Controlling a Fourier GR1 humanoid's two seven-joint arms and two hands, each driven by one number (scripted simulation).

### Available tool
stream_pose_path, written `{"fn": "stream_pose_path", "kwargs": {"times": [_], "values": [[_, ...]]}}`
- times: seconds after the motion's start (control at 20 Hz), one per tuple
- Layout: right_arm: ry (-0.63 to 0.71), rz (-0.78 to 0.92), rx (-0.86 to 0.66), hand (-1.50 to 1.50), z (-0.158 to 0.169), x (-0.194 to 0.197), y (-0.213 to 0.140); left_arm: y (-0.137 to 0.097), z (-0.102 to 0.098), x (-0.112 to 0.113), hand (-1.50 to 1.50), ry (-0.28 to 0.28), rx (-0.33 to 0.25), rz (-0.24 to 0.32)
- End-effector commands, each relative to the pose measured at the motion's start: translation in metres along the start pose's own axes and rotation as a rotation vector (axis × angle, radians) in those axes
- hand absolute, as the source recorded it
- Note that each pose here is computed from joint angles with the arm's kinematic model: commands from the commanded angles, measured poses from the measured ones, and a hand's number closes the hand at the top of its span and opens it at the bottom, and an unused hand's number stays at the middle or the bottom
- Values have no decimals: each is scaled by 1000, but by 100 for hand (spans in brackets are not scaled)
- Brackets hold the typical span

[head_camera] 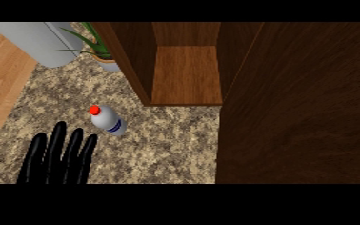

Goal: Pick up the bottled water, place it into the cabinet and close the cabinet

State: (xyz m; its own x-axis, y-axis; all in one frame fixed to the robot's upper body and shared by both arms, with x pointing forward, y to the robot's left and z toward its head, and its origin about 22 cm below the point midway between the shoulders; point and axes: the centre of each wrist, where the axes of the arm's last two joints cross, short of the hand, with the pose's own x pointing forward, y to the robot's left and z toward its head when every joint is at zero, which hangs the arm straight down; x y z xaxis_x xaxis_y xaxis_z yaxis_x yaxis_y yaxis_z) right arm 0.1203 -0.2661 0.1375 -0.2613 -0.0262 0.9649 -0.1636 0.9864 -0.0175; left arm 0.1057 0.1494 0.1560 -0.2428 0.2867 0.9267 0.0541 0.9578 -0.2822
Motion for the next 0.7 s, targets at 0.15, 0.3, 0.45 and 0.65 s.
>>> {"fn": "stream_pose_path", "kwargs": {"times": [0.15, 0.3, 0.45, 0.65], "values": [[-70, -93, 31, -150, 25, 41, 18, 4, 15, 29, -150, -66, 68, -5], [-60, -103, 40, -150, 29, 35, 10, 4, 10, 18, -150, -78, 117, -48], [-57, -103, 37, -150, 34, 35, 7, 11, 8, 12, -150, -72, 175, -57], [-66, -90, 44, -150, 36, 42, 11, 24, 6, 6, -150, -103, 237, -99]]}}
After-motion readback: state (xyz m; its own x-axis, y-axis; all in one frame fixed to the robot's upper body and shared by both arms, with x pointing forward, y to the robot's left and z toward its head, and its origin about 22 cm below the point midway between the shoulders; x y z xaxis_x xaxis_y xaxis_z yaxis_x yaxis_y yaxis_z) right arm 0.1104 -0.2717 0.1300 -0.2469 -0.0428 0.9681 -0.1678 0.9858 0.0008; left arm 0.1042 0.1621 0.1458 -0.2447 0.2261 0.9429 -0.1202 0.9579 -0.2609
